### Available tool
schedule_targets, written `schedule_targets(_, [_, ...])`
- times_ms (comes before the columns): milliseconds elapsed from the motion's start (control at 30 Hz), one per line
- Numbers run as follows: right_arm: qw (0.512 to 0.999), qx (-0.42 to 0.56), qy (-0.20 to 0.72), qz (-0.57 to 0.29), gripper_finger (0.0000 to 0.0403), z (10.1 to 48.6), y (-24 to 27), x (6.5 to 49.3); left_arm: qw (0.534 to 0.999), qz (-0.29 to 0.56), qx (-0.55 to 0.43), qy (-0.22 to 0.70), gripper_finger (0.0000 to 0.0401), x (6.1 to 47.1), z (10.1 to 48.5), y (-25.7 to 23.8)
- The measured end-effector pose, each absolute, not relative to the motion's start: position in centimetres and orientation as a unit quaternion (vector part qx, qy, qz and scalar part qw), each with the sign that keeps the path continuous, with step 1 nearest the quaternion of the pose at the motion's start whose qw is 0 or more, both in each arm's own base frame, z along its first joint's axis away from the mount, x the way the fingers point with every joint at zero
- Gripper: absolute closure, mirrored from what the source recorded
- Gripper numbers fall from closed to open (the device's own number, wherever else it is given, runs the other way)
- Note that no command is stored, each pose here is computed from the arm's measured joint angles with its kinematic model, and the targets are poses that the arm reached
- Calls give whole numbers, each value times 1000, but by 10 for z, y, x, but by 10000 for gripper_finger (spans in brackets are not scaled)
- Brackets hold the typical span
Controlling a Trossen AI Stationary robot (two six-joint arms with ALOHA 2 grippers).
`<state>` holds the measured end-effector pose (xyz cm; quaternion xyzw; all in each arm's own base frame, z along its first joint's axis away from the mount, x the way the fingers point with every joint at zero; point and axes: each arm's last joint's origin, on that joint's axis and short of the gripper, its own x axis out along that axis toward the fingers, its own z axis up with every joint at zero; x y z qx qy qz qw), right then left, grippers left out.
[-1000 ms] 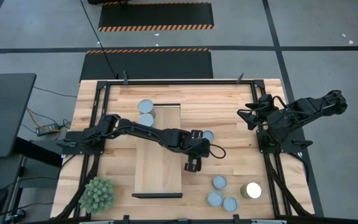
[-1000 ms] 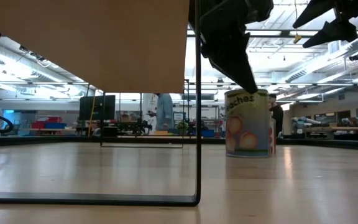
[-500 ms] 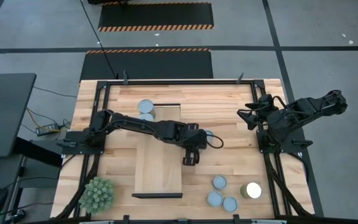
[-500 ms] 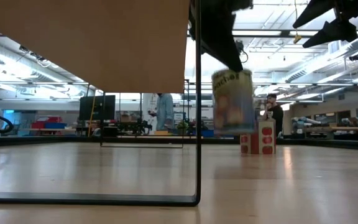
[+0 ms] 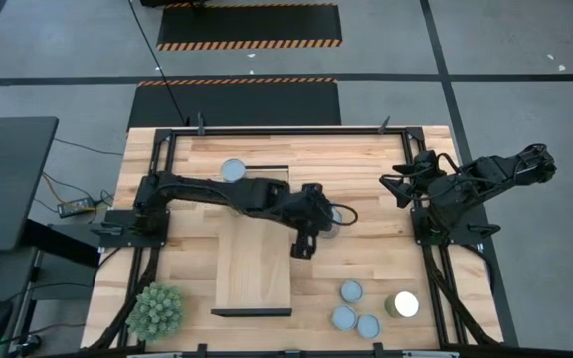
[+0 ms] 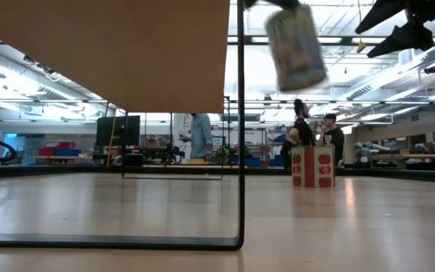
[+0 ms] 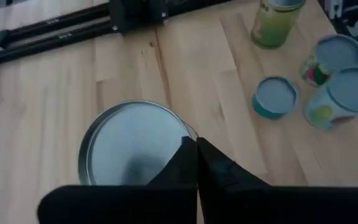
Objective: Pick and place cans onto a shelf
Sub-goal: Put the canned peaches on the shelf
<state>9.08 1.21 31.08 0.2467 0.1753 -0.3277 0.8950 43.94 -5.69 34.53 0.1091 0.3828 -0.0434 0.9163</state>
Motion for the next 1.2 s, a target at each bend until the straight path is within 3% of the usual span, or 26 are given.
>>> schedule_targets(400, [894,252,172,-327,54,311,12,91,882,-77,163,436,401,376,396,-81])
schedule_targets(933, [895,259,164,-324,54,312,15,97,865,5,8,501,401,309,421,-107])
schedule_targets(1200, [893,273,168,-316,54,312,17,102,848,135,-97,503,401,296,418,-120])
